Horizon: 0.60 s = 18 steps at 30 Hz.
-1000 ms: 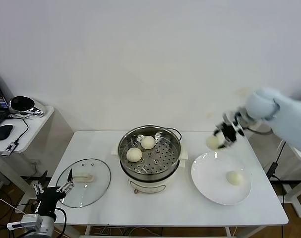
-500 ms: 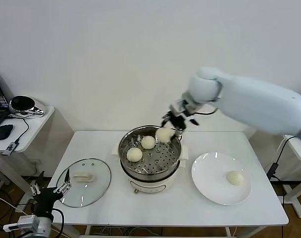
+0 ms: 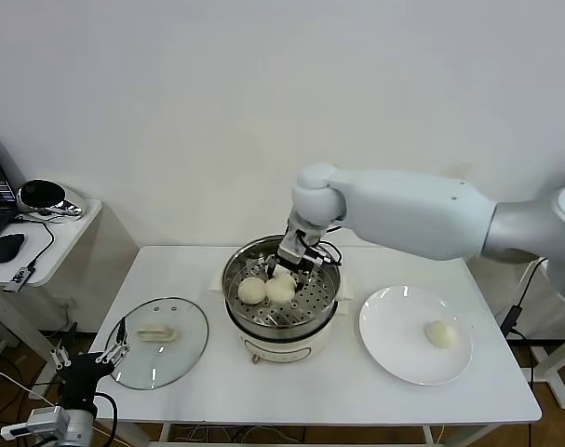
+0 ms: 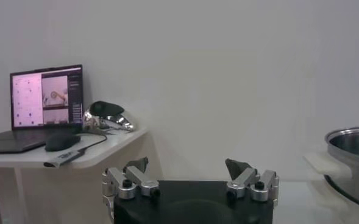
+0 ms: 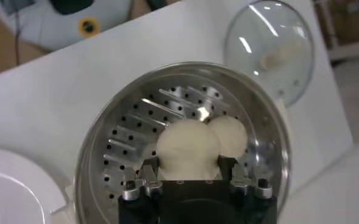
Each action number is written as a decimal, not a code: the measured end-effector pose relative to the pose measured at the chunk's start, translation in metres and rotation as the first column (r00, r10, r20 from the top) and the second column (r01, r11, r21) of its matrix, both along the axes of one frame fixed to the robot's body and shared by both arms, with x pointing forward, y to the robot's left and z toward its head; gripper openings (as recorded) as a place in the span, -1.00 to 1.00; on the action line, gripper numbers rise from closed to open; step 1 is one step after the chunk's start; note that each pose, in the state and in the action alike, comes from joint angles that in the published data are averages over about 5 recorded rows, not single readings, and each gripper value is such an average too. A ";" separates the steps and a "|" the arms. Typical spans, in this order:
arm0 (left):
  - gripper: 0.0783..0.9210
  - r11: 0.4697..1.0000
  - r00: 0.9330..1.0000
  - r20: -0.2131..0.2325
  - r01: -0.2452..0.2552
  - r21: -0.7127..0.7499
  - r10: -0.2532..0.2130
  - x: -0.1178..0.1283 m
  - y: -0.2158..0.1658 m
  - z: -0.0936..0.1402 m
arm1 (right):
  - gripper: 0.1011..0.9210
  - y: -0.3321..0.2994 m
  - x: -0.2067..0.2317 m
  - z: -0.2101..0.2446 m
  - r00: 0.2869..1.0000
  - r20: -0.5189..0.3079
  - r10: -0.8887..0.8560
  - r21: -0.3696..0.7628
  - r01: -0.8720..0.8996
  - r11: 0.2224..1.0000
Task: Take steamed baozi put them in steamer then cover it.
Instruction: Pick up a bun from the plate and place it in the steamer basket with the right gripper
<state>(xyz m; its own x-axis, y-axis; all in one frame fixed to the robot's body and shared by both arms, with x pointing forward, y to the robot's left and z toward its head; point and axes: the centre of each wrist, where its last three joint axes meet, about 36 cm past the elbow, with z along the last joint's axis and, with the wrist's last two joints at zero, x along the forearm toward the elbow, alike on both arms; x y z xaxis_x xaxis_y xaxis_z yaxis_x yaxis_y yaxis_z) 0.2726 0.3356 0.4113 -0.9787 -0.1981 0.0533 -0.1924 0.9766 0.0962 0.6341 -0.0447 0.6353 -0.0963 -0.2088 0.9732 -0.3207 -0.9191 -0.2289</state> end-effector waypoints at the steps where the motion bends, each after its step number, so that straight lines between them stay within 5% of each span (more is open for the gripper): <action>1: 0.77 1.000 1.000 0.000 -0.001 0.000 0.001 0.000 0.000 -0.001 | 0.24 0.002 -0.001 -0.004 1.000 0.002 0.016 -0.006 -0.016 1.000; 18: 0.77 1.000 1.000 -0.003 -0.008 -0.003 0.008 -0.001 0.002 -0.005 | 0.31 0.010 -0.010 -0.044 0.990 -0.012 0.140 -0.064 -0.140 0.988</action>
